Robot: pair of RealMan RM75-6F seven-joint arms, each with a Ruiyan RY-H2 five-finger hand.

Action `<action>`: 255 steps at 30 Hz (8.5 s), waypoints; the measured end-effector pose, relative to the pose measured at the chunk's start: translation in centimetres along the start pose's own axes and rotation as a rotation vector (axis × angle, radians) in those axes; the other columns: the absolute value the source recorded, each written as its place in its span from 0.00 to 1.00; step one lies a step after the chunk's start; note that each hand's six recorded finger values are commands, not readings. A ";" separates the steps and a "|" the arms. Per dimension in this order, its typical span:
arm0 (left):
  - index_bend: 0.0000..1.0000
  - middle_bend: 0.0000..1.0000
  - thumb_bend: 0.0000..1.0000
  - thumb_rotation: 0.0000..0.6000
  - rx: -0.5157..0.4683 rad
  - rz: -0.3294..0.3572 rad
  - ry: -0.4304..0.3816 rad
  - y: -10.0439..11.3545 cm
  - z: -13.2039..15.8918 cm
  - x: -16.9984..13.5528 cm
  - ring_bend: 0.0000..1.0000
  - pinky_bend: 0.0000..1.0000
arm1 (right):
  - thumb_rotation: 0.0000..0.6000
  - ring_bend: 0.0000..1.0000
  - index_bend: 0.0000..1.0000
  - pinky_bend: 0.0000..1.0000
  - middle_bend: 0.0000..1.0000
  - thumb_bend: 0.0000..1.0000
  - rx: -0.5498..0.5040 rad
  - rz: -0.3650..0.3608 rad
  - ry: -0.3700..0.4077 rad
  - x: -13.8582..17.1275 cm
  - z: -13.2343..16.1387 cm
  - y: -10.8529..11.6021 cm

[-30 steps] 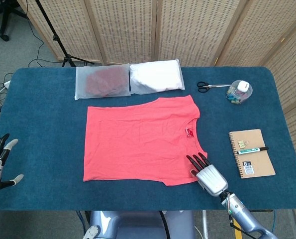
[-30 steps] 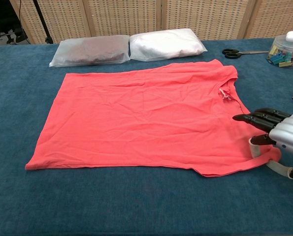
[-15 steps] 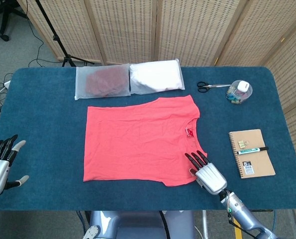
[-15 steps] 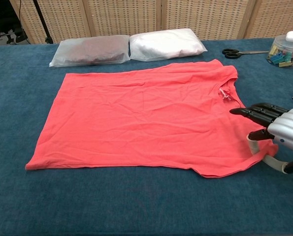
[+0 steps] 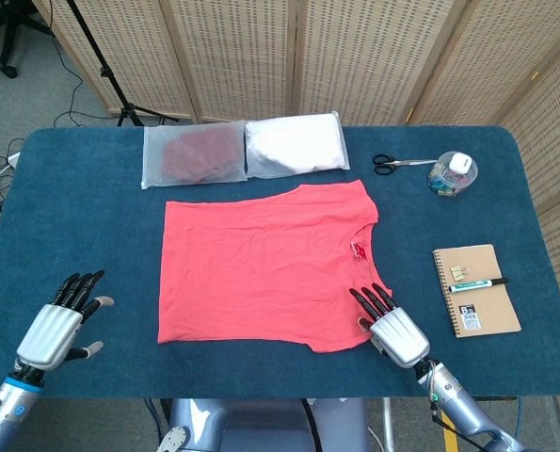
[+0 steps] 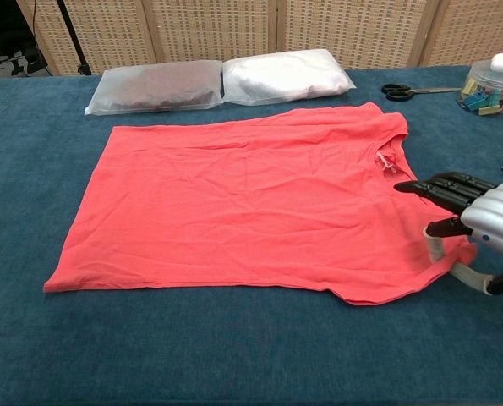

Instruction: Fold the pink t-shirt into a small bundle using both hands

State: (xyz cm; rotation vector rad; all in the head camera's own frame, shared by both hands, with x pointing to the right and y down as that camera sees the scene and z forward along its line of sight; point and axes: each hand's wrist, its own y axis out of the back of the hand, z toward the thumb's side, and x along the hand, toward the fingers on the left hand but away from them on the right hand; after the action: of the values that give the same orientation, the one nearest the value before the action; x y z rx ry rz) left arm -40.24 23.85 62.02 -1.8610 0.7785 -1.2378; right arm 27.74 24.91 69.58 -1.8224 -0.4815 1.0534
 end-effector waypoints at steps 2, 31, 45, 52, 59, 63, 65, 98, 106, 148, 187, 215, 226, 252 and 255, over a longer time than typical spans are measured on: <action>0.36 0.00 0.00 1.00 0.009 -0.001 -0.032 -0.6 0.7 0.5 0.00 0.00 | 1.00 0.00 0.54 0.00 0.02 0.52 0.000 0.000 -0.001 0.0 0.0 0.0; 0.41 0.00 0.02 1.00 0.007 -0.053 -0.137 -7.0 5.7 4.2 0.00 0.00 | 1.00 0.00 0.54 0.00 0.02 0.52 0.008 0.005 -0.015 -0.1 -0.3 0.0; 0.45 0.00 0.06 1.00 0.011 -0.070 -0.140 -7.7 6.5 5.1 0.00 0.00 | 1.00 0.00 0.54 0.00 0.02 0.52 0.001 0.007 -0.023 -0.1 -0.5 0.1; 0.47 0.00 0.15 1.00 0.016 -0.076 -0.138 -7.8 6.5 5.3 0.00 0.00 | 1.00 0.00 0.54 0.00 0.02 0.52 0.001 0.007 -0.024 -0.1 -0.5 0.1; 0.47 0.00 0.22 1.00 0.023 -0.082 -0.134 -7.9 6.4 5.3 0.00 0.00 | 1.00 0.00 0.54 0.00 0.02 0.52 0.001 0.006 -0.025 -0.2 -0.5 0.1; 0.48 0.00 0.23 1.00 0.023 -0.087 -0.140 -8.1 6.7 5.5 0.00 0.00 | 1.00 0.00 0.54 0.00 0.02 0.52 0.002 0.005 -0.025 -0.2 -0.5 0.2; 0.48 0.00 0.24 1.00 0.022 -0.090 -0.141 -8.2 6.8 5.5 0.00 0.00 | 1.00 0.00 0.54 0.00 0.02 0.52 0.002 0.004 -0.025 -0.2 -0.5 0.2; 0.71 0.00 0.49 1.00 0.006 -0.073 -0.130 -8.4 7.0 5.2 0.00 0.00 | 1.00 0.00 0.56 0.00 0.03 0.56 -0.006 -0.010 -0.010 -0.1 -0.3 0.5; 0.71 0.00 0.50 1.00 -0.033 -0.073 -0.157 -7.6 7.3 4.6 0.00 0.00 | 1.00 0.00 0.57 0.00 0.04 0.59 -0.047 -0.036 0.035 0.4 0.8 1.5; 0.71 0.00 0.60 1.00 -0.189 -0.262 -0.259 -2.3 8.7 -2.8 0.00 0.00 | 1.00 0.00 0.58 0.00 0.04 0.65 -0.133 0.116 0.449 7.0 7.0 5.0; 0.72 0.00 0.60 1.00 -0.249 -0.128 0.185 0.5 3.0 13.5 0.00 0.00 | 1.00 0.00 0.58 0.00 0.04 0.65 -0.346 0.062 -0.099 -13.0 -3.5 10.3; 0.72 0.00 0.60 1.00 -0.301 -0.099 0.269 -0.9 0.9 18.1 0.00 0.00 | 1.00 0.00 0.58 0.00 0.04 0.66 -0.425 0.010 -0.201 -17.8 -6.1 11.2; 0.72 0.00 0.60 1.00 -0.267 -0.104 0.295 -2.9 0.5 19.3 0.00 0.00 | 1.00 0.00 0.58 0.00 0.04 0.66 -0.403 0.045 -0.234 -18.6 -6.8 9.2; 0.00 0.00 0.38 1.00 -0.270 -0.029 0.280 -0.9 0.9 18.6 0.00 0.00 | 1.00 0.00 0.07 0.00 0.00 0.17 -0.302 0.066 -0.291 -19.4 -8.1 7.9; 0.00 0.00 0.38 1.00 -0.274 -0.014 0.266 -0.2 1.1 18.2 0.00 0.00 | 1.00 0.00 0.00 0.00 0.00 0.00 -0.279 0.075 -0.321 -19.6 -8.5 7.7</action>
State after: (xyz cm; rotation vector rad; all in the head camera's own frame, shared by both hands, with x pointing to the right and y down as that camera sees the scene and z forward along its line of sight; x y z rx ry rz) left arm -32.88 9.49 70.51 -1.9398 1.1286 -1.4677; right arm 23.13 3.02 73.39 -1.9313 -0.7895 1.3968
